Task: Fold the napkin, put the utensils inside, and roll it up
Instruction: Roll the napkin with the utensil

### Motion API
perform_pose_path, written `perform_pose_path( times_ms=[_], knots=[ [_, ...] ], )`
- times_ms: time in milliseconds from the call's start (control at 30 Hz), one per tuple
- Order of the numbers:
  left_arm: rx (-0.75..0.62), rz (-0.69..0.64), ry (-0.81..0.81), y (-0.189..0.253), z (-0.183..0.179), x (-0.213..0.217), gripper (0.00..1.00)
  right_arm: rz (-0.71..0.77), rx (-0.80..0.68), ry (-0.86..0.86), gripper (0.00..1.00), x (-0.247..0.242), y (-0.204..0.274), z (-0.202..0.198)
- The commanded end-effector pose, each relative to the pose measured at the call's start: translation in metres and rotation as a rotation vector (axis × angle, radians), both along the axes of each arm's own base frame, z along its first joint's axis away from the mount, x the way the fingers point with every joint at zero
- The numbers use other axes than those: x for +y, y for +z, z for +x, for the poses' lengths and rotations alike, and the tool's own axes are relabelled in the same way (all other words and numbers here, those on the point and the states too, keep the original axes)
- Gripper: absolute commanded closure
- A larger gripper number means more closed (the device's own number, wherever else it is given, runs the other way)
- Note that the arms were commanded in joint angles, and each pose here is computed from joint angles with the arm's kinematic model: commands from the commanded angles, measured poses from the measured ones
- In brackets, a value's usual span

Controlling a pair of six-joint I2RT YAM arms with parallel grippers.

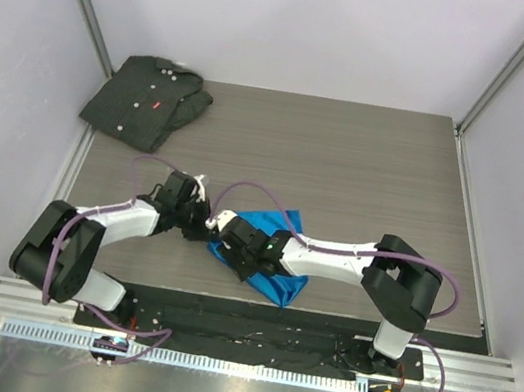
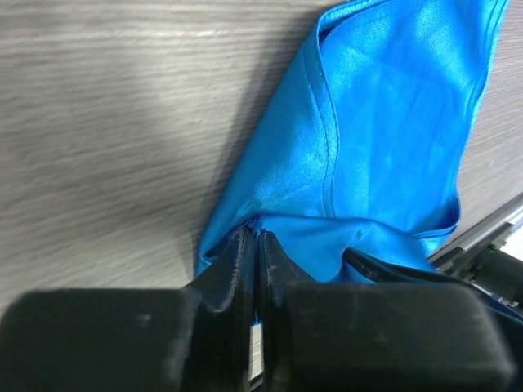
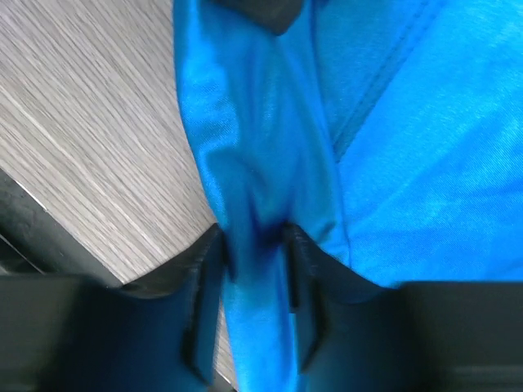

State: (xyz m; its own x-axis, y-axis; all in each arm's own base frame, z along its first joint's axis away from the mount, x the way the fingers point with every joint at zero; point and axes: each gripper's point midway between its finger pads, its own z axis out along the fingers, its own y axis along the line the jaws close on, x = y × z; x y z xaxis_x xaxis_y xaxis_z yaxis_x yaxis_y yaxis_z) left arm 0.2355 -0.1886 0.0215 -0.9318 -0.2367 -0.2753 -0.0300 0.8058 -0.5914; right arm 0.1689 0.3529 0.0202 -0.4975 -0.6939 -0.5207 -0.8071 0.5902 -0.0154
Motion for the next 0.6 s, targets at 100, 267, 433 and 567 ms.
perform_pose_path(
  times_ms=[100,267,433,567],
  knots=[
    [-0.053,0.135,0.087,0.009,-0.008,0.033,0.48,-0.011,0.193,0.031,0.71,-0.019,-0.036,-0.039],
    [-0.148,0.222,0.192,0.026,-0.01,0.062,0.32,0.056,0.302,0.056,0.76,-0.018,-0.029,-0.058],
    [-0.213,0.18,0.198,0.033,-0.018,0.063,0.3,0.201,0.439,0.084,0.79,-0.01,-0.013,-0.065],
    [-0.248,0.096,0.154,0.042,-0.022,0.051,0.29,0.315,0.546,0.084,0.82,-0.007,-0.001,-0.06]
  ],
)
